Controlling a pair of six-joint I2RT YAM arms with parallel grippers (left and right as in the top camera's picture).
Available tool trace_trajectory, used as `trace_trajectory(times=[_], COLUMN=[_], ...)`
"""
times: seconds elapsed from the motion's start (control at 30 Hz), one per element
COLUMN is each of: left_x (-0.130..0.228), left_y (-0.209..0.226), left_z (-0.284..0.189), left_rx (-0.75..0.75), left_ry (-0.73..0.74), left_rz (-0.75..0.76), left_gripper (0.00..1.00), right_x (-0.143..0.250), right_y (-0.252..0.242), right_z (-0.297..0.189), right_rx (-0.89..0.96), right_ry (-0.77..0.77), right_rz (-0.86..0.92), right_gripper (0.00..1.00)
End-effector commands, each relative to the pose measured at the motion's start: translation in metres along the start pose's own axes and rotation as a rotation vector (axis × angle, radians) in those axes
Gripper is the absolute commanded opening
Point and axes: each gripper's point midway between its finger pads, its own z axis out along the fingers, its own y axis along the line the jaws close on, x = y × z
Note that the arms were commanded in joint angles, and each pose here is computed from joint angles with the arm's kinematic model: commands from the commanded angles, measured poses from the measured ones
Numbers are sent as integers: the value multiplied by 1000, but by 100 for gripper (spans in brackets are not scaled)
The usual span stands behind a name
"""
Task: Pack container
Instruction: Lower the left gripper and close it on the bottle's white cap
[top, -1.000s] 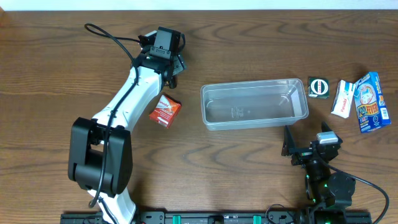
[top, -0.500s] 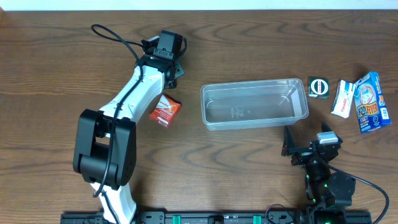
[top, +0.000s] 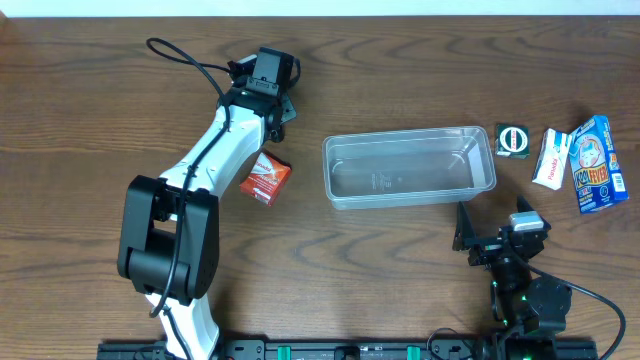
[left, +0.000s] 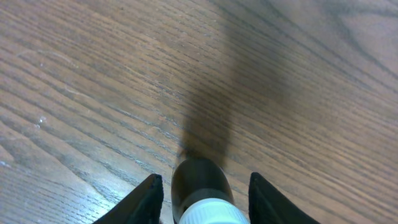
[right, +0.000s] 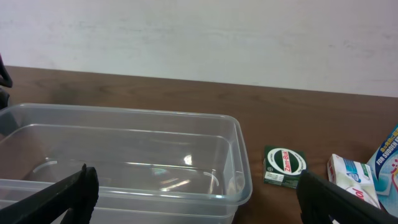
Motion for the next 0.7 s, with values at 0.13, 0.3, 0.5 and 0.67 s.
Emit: trace_trajectory(times=[0.13, 0.3, 0.5, 0.67], left_x=[-19, -27, -28, -26], left_y=[-2, -5, -5, -3], left_z=[-15, -27, -30, -30], left_rx=[9, 26, 30, 24], left_ry=[-62, -85, -90, -82], left_rz=[65, 65, 67, 69], left_gripper=[37, 37, 33, 31], right_x=[1, 1, 1, 1], right_y=[-3, -3, -3, -3], right_z=[0, 0, 0, 0], right_rx=[9, 9, 9, 9], right_ry=[4, 4, 4, 4], right_rz=[1, 1, 1, 1], right_gripper=[99, 99, 99, 99])
